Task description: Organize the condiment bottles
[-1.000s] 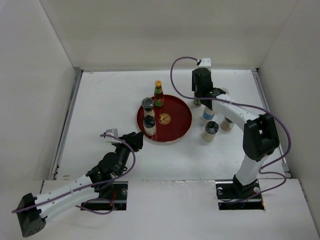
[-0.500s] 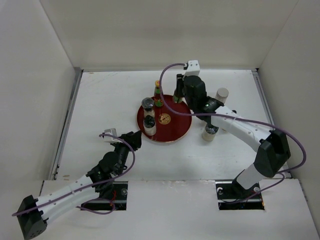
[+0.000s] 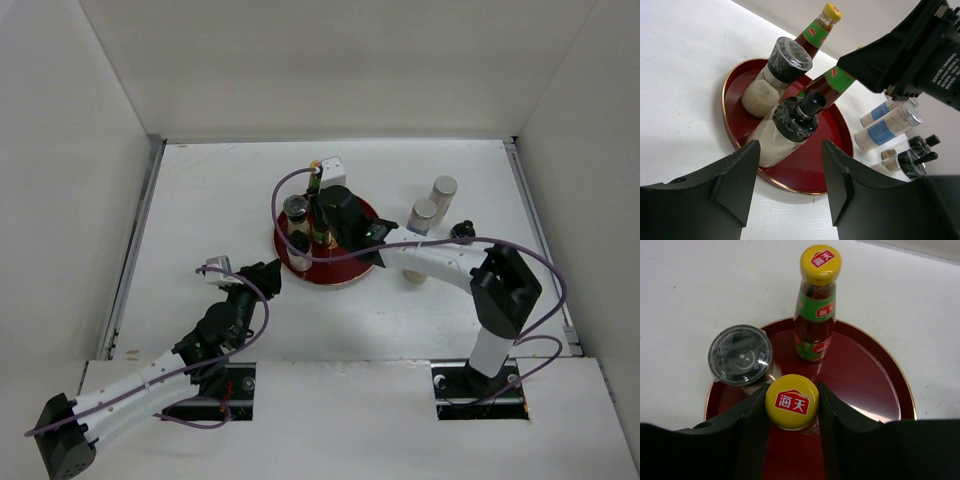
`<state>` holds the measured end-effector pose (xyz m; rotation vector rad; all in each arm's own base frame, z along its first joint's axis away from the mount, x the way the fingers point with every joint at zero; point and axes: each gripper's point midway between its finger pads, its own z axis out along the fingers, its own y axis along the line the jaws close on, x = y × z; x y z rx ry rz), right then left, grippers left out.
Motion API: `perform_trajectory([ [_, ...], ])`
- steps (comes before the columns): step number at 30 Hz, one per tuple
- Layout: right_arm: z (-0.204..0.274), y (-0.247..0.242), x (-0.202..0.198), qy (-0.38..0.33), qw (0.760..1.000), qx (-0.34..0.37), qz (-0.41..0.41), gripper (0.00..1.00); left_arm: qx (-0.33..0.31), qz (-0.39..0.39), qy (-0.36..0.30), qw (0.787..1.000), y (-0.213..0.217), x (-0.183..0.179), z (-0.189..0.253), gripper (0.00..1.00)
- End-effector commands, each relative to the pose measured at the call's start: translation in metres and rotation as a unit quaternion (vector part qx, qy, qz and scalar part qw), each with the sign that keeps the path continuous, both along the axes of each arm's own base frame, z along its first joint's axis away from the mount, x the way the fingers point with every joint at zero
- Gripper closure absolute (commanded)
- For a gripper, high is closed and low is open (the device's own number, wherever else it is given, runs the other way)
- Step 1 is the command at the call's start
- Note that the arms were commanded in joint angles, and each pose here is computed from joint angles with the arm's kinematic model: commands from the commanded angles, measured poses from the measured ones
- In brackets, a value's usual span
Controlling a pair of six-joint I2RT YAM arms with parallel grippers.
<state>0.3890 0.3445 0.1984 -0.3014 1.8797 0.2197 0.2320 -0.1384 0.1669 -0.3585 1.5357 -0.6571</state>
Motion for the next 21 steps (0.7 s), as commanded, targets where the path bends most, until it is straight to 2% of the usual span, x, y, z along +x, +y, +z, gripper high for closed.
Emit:
perform_trajectory([
  [1,0.054,0.016,0.009,-0.076,0.993,0.084,-0.017,0.71,-0.016,-0.008,-0.008,1.000,-0.002,-0.001,0.004,0.50],
  [4,0.043,0.022,0.006,-0.077,0.994,0.076,-0.013,0.66,-0.018,-0.005,-0.009,1.000,-0.001,0.000,0.005,0.49],
  [7,0.037,0.025,0.002,-0.078,0.994,0.074,-0.014,0.46,-0.017,-0.008,-0.007,1.000,-0.002,0.000,0.004,0.49],
  [10,0.042,0.022,-0.001,-0.082,0.994,0.075,-0.017,0.33,-0.020,-0.007,-0.010,1.000,-0.002,0.000,0.006,0.49],
  [17,0.087,-0.015,-0.032,-0.102,0.988,0.117,-0.017,0.16,-0.020,-0.007,-0.009,1.000,-0.001,0.000,0.005,0.49],
  [21,0.093,-0.078,-0.042,-0.102,0.984,0.135,-0.058,0.13,-0.020,-0.012,-0.008,1.000,-0.003,-0.001,0.006,0.49],
])
